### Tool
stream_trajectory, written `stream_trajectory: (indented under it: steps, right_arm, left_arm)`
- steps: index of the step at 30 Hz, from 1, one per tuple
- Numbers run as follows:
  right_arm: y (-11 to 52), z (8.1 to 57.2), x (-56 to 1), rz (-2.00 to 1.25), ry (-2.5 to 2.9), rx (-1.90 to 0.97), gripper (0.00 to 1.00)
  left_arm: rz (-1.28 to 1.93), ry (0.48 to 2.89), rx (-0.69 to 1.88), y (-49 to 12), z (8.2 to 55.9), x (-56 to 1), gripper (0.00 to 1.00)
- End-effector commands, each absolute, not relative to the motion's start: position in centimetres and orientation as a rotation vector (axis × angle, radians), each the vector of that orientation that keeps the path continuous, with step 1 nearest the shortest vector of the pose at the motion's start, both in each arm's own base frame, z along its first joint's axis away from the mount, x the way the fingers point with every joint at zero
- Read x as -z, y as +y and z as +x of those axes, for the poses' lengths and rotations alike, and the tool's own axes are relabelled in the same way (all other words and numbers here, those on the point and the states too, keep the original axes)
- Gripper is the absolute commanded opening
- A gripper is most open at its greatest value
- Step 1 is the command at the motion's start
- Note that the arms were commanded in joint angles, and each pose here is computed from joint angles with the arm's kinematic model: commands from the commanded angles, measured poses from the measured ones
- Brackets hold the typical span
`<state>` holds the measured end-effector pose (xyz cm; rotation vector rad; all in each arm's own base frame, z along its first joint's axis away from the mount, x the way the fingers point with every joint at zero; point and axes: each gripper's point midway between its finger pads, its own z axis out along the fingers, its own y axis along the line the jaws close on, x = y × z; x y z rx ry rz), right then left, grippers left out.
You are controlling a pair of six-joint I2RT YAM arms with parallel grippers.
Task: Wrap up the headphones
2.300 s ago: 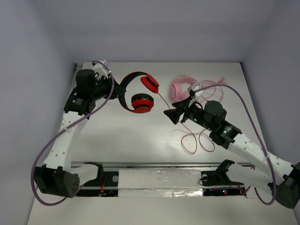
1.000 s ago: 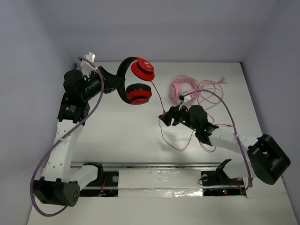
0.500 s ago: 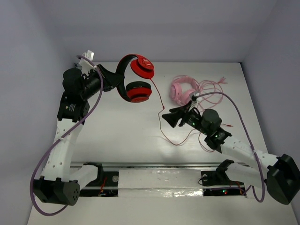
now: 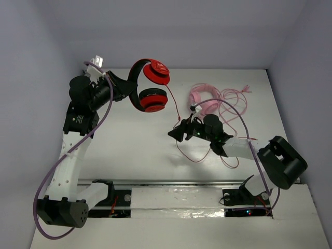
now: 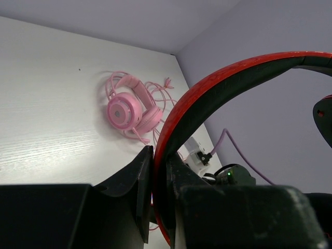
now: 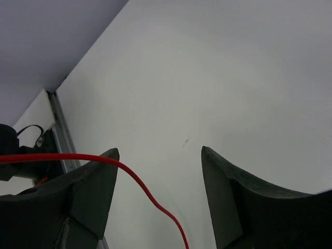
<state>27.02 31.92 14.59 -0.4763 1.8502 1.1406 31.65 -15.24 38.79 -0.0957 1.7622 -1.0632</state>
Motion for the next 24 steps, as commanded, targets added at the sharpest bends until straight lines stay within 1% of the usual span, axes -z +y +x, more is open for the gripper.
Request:
stream_trajectory:
  steps: [1,3,4,5,6,7,8,9,10,14,16,17,21,24]
  right_arm:
    - [34.2,27.7,-18.7,-0.524,1.652,-1.266,0.7]
    - [34.6,27.6,-17.9,-0.518,1.644,-1.302,0.62]
    - [35.1,27.3,-18.0,-0.508,1.648,-1.335,0.41]
    - [35.2,27.3,-18.0,-0.492,1.653,-1.348,0.28]
    - [35.5,27.6,-18.0,-0.478,1.677,-1.36,0.19]
    - [36.0,27.3,-18.2,-0.456,1.703,-1.375,0.07]
    - [36.3,27.2,-18.1,-0.44,1.728,-1.374,0.03]
    - [36.5,27.0,-17.4,-0.424,1.783,-1.363,0.02]
    - [36.7,27.5,-18.1,-0.373,1.789,-1.339,0.0]
    - [37.1,26.6,-16.0,-0.286,1.94,-1.241,0.0]
    - [36.7,26.2,-13.6,-0.259,2.049,-1.142,0.0]
    - [37.1,25.2,-12.9,-0.278,2.078,-1.118,0.0]
    - [36.5,24.0,-9.2,-0.27,2.196,-0.977,0.0]
    - [35.6,22.8,-7.2,-0.261,2.258,-0.947,0.0]
  left_arm:
    - [-0.067,1.623,1.095,-15.1,30.5,-43.3,0.0]
    - [-0.098,1.627,1.103,-15.1,30.7,-43.2,0.0]
    - [-0.127,1.641,1.112,-15.0,31.1,-42.5,0.0]
    - [-0.155,1.647,1.12,-15.0,31.2,-42.2,0.0]
    - [-0.202,1.65,1.113,-14.7,31.7,-41.7,0.0]
    - [-0.269,1.66,1.128,-14.4,32.0,-40.8,0.0]
    - [-0.295,1.642,1.139,-14.3,32.1,-40.7,0.0]
    - [-0.349,1.634,1.131,-13.9,32.5,-40.2,0.0]
    - [-0.42,1.635,1.136,-13.5,32.6,-39.1,0.0]
    - [-0.588,1.586,1.086,-11.6,33.3,-36.6,0.0]
    - [-0.679,1.584,1.028,-10.4,33.5,-34.6,0.0]
    - [-0.719,1.566,1.027,-9.8,33.6,-34.2,0.0]
    - [-0.779,1.557,1.043,-9.6,33.5,-32.6,0.0]
    - [-0.82,1.553,0.973,-8.1,33.8,-32.3,0.0]
